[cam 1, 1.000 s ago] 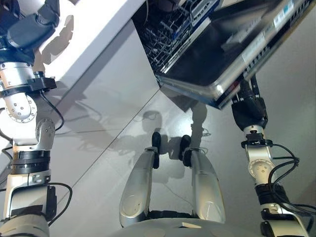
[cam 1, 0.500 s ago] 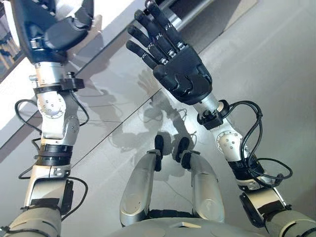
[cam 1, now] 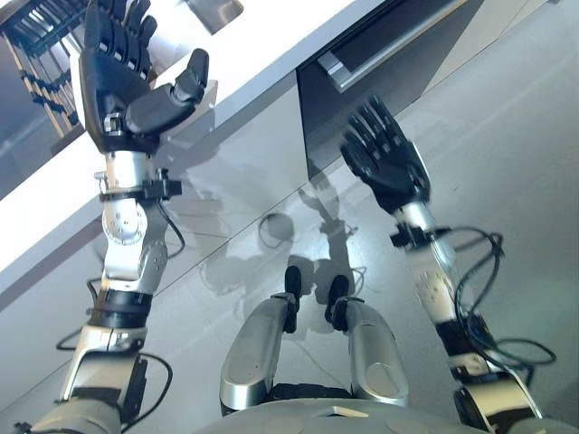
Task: Pick up plates and place into dishwasher.
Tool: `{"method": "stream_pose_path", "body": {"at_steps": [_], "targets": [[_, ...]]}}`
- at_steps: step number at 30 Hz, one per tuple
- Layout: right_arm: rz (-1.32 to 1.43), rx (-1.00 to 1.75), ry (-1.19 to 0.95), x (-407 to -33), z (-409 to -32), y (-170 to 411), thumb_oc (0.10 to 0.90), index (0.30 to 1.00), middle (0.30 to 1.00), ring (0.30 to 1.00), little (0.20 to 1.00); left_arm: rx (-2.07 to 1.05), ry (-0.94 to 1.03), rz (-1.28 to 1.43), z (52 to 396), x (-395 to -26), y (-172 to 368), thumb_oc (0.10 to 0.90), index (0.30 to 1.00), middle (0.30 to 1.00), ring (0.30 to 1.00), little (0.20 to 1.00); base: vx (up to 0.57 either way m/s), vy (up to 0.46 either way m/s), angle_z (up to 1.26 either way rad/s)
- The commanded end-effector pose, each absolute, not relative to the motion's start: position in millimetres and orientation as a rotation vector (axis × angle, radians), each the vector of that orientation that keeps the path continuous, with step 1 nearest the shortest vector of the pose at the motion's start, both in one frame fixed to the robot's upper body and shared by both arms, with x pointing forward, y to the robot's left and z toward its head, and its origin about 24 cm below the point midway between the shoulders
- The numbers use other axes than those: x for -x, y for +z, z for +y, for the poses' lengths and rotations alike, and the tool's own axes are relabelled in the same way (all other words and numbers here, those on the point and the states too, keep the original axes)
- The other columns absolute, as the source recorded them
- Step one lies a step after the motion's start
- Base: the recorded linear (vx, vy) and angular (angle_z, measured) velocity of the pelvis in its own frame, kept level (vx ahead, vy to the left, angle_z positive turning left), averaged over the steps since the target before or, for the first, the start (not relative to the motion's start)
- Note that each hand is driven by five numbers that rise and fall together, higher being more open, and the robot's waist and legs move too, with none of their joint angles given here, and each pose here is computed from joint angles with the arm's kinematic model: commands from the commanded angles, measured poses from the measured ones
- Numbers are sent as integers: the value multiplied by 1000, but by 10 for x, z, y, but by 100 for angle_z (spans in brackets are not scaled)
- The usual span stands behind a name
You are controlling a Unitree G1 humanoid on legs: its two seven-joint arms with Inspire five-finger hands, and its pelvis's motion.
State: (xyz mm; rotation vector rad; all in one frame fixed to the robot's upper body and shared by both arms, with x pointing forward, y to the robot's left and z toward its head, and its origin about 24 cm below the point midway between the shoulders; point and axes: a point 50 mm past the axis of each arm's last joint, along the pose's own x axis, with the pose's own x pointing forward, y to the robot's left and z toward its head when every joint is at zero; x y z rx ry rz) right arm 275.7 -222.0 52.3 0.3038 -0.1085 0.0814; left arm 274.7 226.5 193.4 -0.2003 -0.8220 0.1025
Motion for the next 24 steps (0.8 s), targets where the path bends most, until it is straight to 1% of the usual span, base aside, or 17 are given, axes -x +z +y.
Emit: {"method": "stream_pose_path", "body": {"at_steps": [1, 4, 5, 9, 13, 15, 16, 17, 20, 24], "targets": [[-142, -257, 68, -2626, -2187, 404, 800, 900, 900, 900, 900, 140, 230, -624, 2571, -2451, 1366, 800, 900, 900, 900, 900, 55, 1, -9], [72, -197, -18, -2378, -2287, -78, 800, 900, 900, 900, 900, 151, 242, -604, 2594, -2376, 1274, 800, 900, 900, 900, 900, 54, -8, -12], [187, -166, -53, -2252, -2326, -295, 800, 900, 900, 900, 900, 164, 249, -588, 2595, -2370, 1239, 800, 900, 900, 900, 900, 49, -6, -1], [435, -146, -148, -1954, -2427, -705, 800, 900, 900, 900, 900, 182, 247, -550, 2604, -2409, 1209, 800, 900, 900, 900, 900, 41, -6, -4], [707, -134, -241, -1551, -2585, -1084, 800, 900, 900, 900, 900, 211, 203, -519, 2591, -2456, 1194, 800, 900, 900, 900, 900, 5, -3, -1], [839, -121, -257, -1318, -2638, -1241, 800, 900, 900, 900, 900, 206, 181, -517, 2570, -2483, 1208, 800, 900, 900, 900, 900, 9, -5, -2], [948, -118, -290, -1114, -2675, -1350, 800, 900, 900, 900, 900, 228, 155, -515, 2545, -2511, 1218, 800, 900, 900, 900, 900, 17, 1, 5], [1006, -103, -288, -1007, -2690, -1398, 800, 900, 900, 900, 900, 232, 145, -518, 2527, -2528, 1231, 800, 900, 900, 900, 900, 8, 6, 5], [1091, -96, -234, -862, -2648, -1471, 800, 900, 900, 900, 900, 243, 117, -527, 2455, -2575, 1269, 800, 900, 900, 900, 900, -21, 6, 7], [1119, -134, -189, -829, -2474, -1532, 800, 900, 900, 900, 900, 219, 63, -553, 2344, -2611, 1302, 800, 900, 900, 900, 900, -3, 1, 1]]}}
